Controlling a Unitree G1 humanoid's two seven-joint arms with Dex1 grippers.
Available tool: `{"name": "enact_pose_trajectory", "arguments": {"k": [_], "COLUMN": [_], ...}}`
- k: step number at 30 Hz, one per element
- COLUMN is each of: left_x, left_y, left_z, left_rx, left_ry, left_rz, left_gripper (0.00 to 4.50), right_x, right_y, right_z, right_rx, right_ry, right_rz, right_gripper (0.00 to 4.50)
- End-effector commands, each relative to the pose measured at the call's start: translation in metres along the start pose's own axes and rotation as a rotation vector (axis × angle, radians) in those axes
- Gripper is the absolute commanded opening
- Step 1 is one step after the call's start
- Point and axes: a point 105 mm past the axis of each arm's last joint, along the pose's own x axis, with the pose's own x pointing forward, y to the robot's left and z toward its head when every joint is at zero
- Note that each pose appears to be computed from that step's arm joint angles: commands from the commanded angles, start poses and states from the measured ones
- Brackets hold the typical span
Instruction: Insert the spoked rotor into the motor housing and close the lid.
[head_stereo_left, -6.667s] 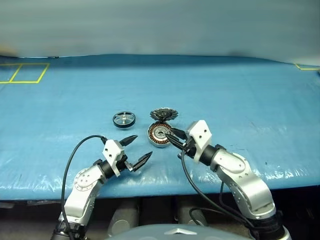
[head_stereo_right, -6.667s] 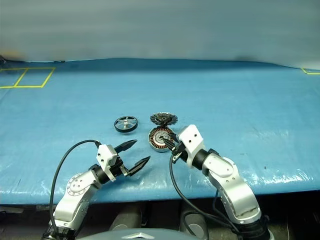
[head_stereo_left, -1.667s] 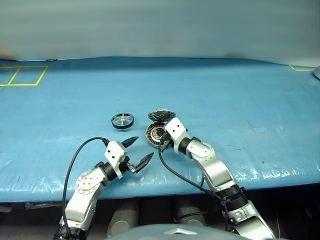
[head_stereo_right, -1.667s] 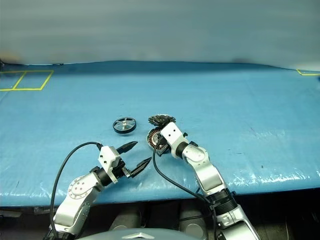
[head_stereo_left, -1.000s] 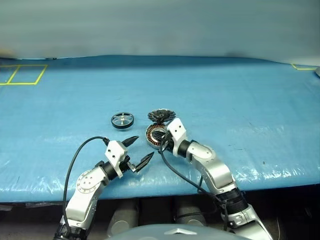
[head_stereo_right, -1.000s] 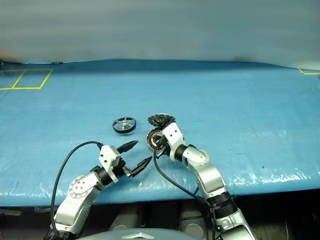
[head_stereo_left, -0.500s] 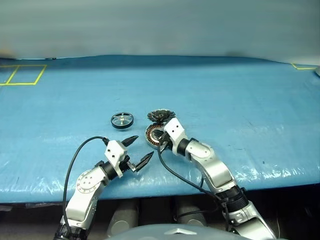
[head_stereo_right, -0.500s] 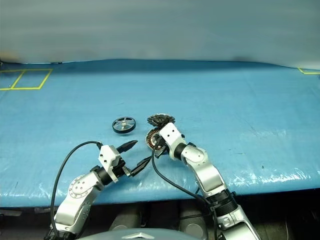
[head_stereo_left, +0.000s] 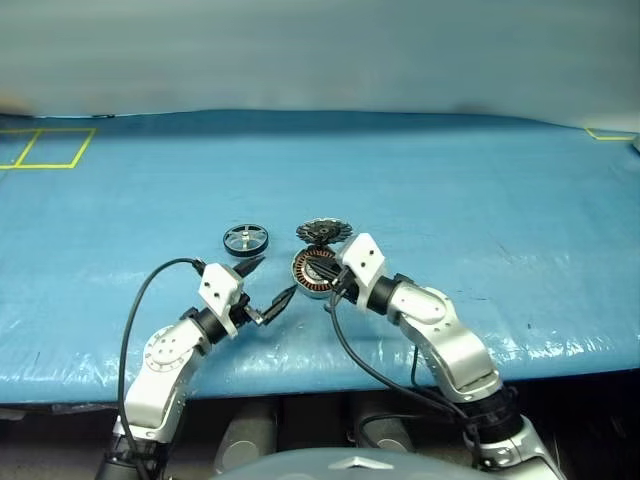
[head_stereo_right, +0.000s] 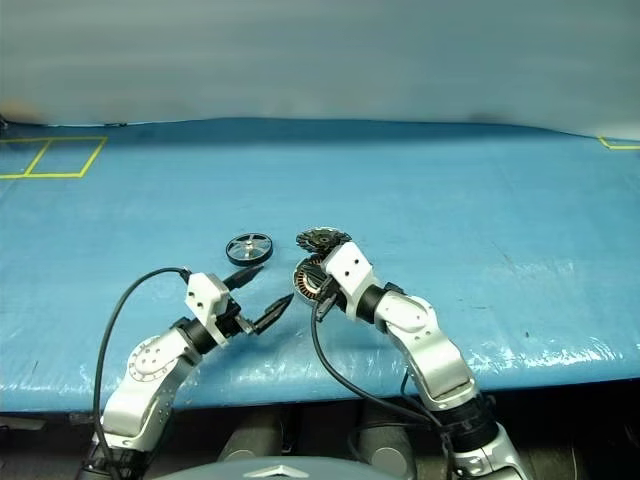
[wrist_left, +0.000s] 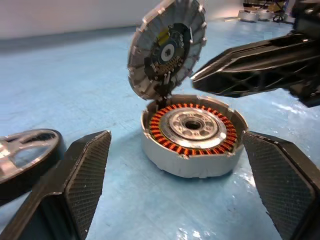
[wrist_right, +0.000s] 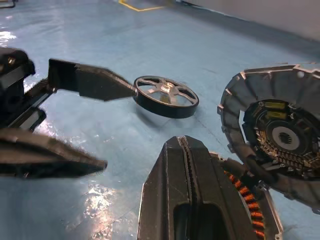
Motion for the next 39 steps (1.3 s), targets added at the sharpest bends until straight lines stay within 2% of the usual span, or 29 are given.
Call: {"name": "enact_pose_trajectory", "arguments": {"k": [1, 7, 10, 12, 15, 18, 21, 27, 31, 36, 39], "left_x": [0.003, 0.012, 0.021, 0.025, 0.033, 0.037, 0.041, 0.049, 0.052, 0.054, 0.051], "left_y": [0.020, 0.065, 0.083, 0.091, 0.093, 0.098, 0.102, 0.118, 0.125, 0.125, 0.121], "left_z": [0.028, 0.043, 0.031, 0.030, 0.035, 0.030, 0.027, 0.012, 0.014, 0.009, 0.004], "left_rx": [0.041, 0.087, 0.178, 0.178, 0.117, 0.120, 0.118, 0.176, 0.180, 0.050, 0.066], "left_ry": [-0.066, -0.027, 0.159, 0.206, 0.204, 0.256, 0.292, 0.487, 0.532, 0.651, 0.739], "left_rz": [0.044, 0.105, 0.074, 0.056, -0.019, -0.051, -0.071, -0.059, -0.058, -0.078, -0.129], "left_gripper": [4.50, 4.50, 4.50, 4.50, 4.50, 4.50, 4.50, 4.50, 4.50, 4.50, 4.50], "right_x": [-0.012, -0.022, -0.024, -0.028, -0.038, -0.045, -0.044, -0.041, -0.043, -0.043, -0.042], "right_y": [0.008, 0.012, 0.014, 0.017, 0.016, 0.014, 0.013, 0.016, 0.012, 0.009, 0.009], "right_z": [0.008, -0.005, -0.011, -0.019, -0.027, -0.040, -0.041, -0.039, -0.041, -0.047, -0.049], "right_rx": [-0.013, 0.023, 0.025, 0.019, 0.050, 0.044, 0.068, 0.083, 0.074, 0.088, 0.084], "right_ry": [-0.014, 0.027, 0.035, 0.050, 0.040, 0.062, 0.048, 0.037, 0.055, 0.085, 0.097], "right_rz": [0.039, 0.026, 0.007, -0.005, -0.052, -0.109, -0.140, -0.156, -0.174, -0.196, -0.193], "right_gripper": [0.02, 0.02, 0.02, 0.02, 0.02, 0.02, 0.02, 0.02, 0.02, 0.02, 0.02]}}
